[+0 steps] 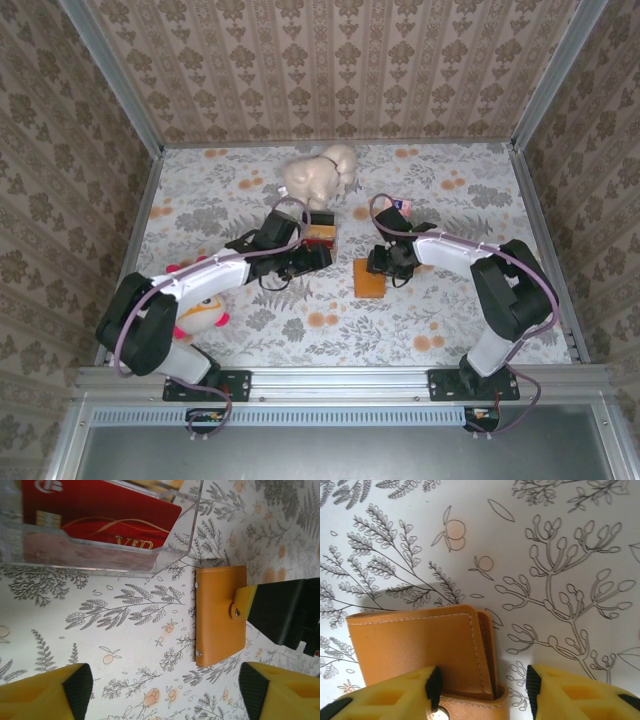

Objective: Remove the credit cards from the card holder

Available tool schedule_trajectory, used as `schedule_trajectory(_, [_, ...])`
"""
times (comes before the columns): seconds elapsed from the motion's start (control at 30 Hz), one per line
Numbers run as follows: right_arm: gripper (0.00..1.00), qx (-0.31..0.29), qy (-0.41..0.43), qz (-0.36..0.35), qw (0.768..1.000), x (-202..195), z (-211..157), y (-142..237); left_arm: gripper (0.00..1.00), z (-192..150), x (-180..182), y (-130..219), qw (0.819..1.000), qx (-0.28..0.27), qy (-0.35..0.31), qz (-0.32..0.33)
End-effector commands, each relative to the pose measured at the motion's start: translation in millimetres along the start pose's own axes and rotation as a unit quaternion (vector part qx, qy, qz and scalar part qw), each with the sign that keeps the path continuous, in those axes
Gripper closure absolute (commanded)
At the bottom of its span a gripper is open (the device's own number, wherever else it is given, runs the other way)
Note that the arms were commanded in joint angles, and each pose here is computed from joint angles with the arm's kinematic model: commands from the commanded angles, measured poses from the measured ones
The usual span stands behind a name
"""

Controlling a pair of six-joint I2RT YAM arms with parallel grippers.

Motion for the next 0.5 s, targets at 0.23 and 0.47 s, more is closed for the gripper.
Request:
schedule_trajectory(0.23, [0.52,0.047,0.039,0.077,0.995,27.7,-11.2,-3.1,0.32,-15.1,-17.5,-34.1,0.998,0.055,0.026,-0.027])
schedule_trajectory(0.47, [0.51,0.042,0.028,0.100,0.994,30.5,-18.1,8.4,0.34,-38.6,-16.9,-54.4,0.997,0.068,0.046,-0.014])
Point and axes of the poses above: each hand's point on the last joint's axis, 136 mm out from that joint toward the fingers, its own y axis back along the fingers, its own x axis along the line the jaws close on, z = x × y, the point moved 7 cm from there along y, back along the fingers, and after that the axes turned 11 degrees about y, right-handed, at the moved point
